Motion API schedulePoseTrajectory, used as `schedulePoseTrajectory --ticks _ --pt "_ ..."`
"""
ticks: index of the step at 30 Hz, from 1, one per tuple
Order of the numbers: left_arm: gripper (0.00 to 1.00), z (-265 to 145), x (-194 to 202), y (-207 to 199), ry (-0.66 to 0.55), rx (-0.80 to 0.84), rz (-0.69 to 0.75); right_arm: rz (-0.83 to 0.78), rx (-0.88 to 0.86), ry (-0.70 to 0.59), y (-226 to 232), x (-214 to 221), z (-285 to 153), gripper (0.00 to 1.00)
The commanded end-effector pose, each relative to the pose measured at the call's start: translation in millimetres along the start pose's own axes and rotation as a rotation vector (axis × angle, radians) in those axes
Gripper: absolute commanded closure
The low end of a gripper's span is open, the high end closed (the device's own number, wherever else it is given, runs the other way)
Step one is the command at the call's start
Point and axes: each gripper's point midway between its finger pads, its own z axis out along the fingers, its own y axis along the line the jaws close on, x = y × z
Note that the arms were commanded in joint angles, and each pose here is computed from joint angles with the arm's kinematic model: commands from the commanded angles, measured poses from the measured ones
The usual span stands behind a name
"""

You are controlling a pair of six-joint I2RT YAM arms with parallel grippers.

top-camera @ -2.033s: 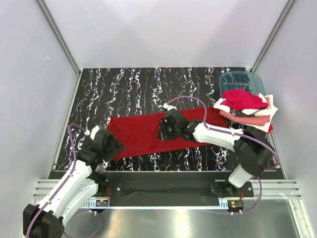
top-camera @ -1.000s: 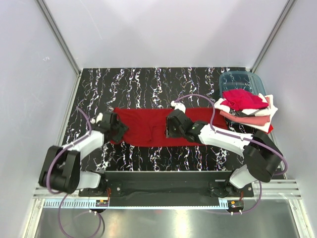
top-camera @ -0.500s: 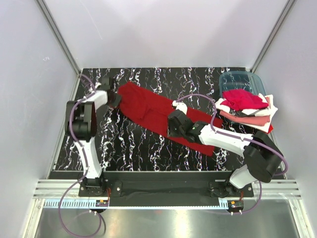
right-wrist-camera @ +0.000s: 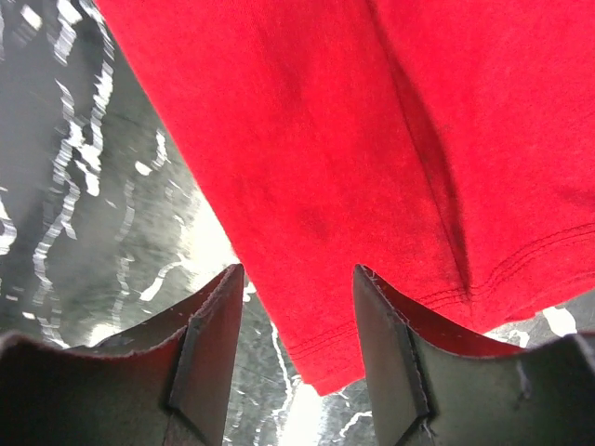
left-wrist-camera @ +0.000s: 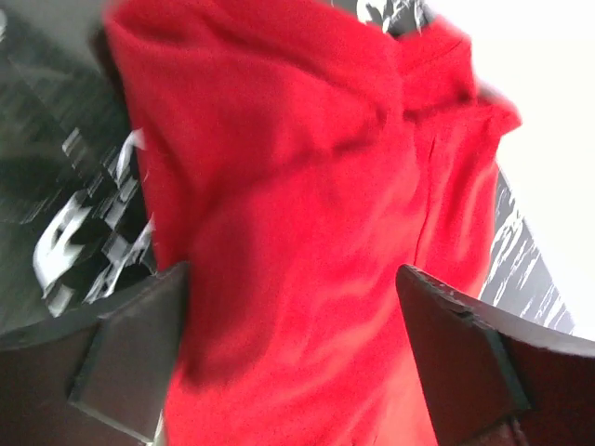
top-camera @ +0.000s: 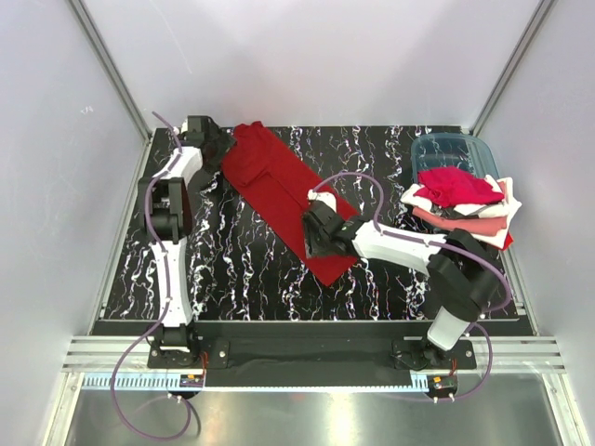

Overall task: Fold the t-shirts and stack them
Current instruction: Fold the tshirt

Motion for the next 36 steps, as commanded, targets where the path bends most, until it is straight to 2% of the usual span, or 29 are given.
schedulePoseTrajectory --ticks 1,3,5,8,11,13,15,20,21,22,24,25,26,29,31,32,33,35,36 --pt "0.01 -77 -33 -53 -0.078 0.125 0.068 -0.075 -0.017 0.055 5 5 -1 0.43" --pt "0.01 -101 -35 -61 -0.063 0.137 0.143 -0.091 -0.058 0.085 12 10 1 0.43" --pt "0.01 -139 -62 -77 -0.111 0.169 0.168 -0.12 -0.091 0.101 18 14 0 0.43" --pt "0.01 -180 -65 -72 -0.093 0.086 0.162 -0.154 -0.12 0.145 27 23 1 0.43" --pt "0.01 -217 -69 -71 -0.119 0.075 0.127 -0.193 -0.102 0.195 30 34 8 0.44" --pt "0.01 -216 -53 -48 -0.083 0.028 0.082 -0.207 -0.082 0.217 31 38 17 0.45" --pt "0.01 -230 -45 -54 -0.054 0.097 0.034 -0.231 -0.049 0.248 29 47 21 0.49" --pt "0.01 -242 13 -28 0.138 0.111 -0.016 -0.276 -0.036 0.248 39 51 20 0.56" --pt "0.01 -260 16 -31 0.126 0.144 -0.011 -0.292 -0.037 0.249 45 54 21 0.56" --pt "0.01 -257 34 -13 0.166 0.117 -0.021 -0.302 -0.027 0.256 45 56 21 0.56" --pt "0.01 -274 38 -10 0.15 0.15 -0.003 -0.323 -0.001 0.256 45 58 24 0.61" --pt "0.01 -295 39 -11 0.121 0.182 0.016 -0.334 0.0 0.256 49 59 22 0.63" --pt "0.01 -298 49 3 0.132 0.163 0.041 -0.339 0.009 0.256 49 61 24 0.68" --pt "0.01 -333 57 21 0.072 0.167 0.126 -0.351 0.041 0.251 48 62 28 0.7" --pt "0.01 -340 70 47 0.053 0.135 0.143 -0.368 0.092 0.235 45 58 26 0.67" --pt "0.01 -357 69 46 -0.006 0.182 0.164 -0.385 0.129 0.2 43 54 25 0.64" --pt "0.01 -352 82 62 0.005 0.168 0.16 -0.391 0.134 0.178 44 50 21 0.6" --pt "0.01 -363 85 61 -0.046 0.246 0.168 -0.391 0.14 0.142 44 44 17 0.58" --pt "0.01 -355 97 72 -0.026 0.239 0.166 -0.383 0.14 0.123 44 39 14 0.57"
